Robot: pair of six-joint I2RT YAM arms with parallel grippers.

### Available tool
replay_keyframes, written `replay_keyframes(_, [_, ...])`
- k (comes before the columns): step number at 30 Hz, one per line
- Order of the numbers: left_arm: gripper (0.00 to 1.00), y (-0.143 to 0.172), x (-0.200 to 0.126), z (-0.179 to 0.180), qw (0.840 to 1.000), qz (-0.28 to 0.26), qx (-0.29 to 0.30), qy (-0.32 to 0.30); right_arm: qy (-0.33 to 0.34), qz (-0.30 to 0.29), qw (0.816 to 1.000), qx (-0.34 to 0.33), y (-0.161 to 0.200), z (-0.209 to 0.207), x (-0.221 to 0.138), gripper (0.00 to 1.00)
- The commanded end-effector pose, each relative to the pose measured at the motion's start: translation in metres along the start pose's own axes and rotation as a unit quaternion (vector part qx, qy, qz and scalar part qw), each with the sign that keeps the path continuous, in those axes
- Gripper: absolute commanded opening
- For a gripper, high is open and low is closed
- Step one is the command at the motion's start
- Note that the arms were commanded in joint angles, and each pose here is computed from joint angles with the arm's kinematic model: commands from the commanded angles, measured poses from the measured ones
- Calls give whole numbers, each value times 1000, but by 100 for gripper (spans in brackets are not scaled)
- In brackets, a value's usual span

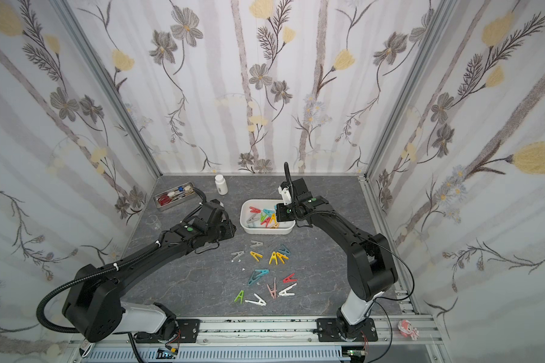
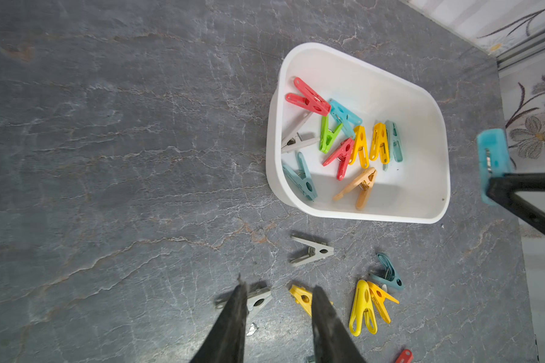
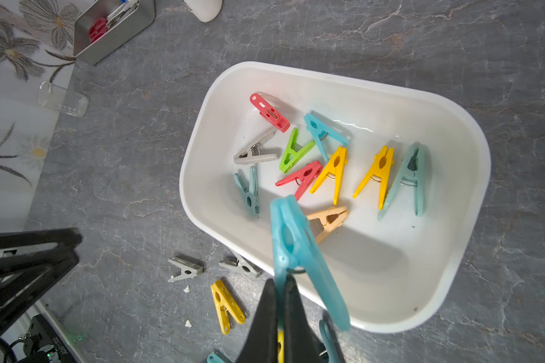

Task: Put the clothespins into the storage box
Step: Place the clothespin in the storage box.

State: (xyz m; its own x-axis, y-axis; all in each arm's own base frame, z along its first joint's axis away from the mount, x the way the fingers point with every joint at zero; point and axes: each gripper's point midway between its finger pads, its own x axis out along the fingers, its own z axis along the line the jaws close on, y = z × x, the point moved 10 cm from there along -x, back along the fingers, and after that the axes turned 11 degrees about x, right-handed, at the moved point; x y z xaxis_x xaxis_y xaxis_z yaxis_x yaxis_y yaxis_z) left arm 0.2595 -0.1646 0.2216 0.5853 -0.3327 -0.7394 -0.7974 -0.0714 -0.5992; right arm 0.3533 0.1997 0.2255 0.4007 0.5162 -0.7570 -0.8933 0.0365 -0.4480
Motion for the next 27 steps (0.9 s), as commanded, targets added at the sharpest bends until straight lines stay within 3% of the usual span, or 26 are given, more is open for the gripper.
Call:
replay_keyframes(1, [37,4,-9,7,1000,-9,-7,-21,-5,2,1000,-19,-10,0,14,2])
replay_keyframes(10, [38,12,-18,14,999,-20,-29,-28,5,20,1000,-14,-22,-9,55,3])
replay_keyframes(21, [40,3,-20,8,999,-24,-22,-20,27,24,999,-10,-18,-20,69,6])
replay_keyframes(27, [40,4,-20,8,999,-21,-23,-15,30,17,999,-12,-19,-19,66,22])
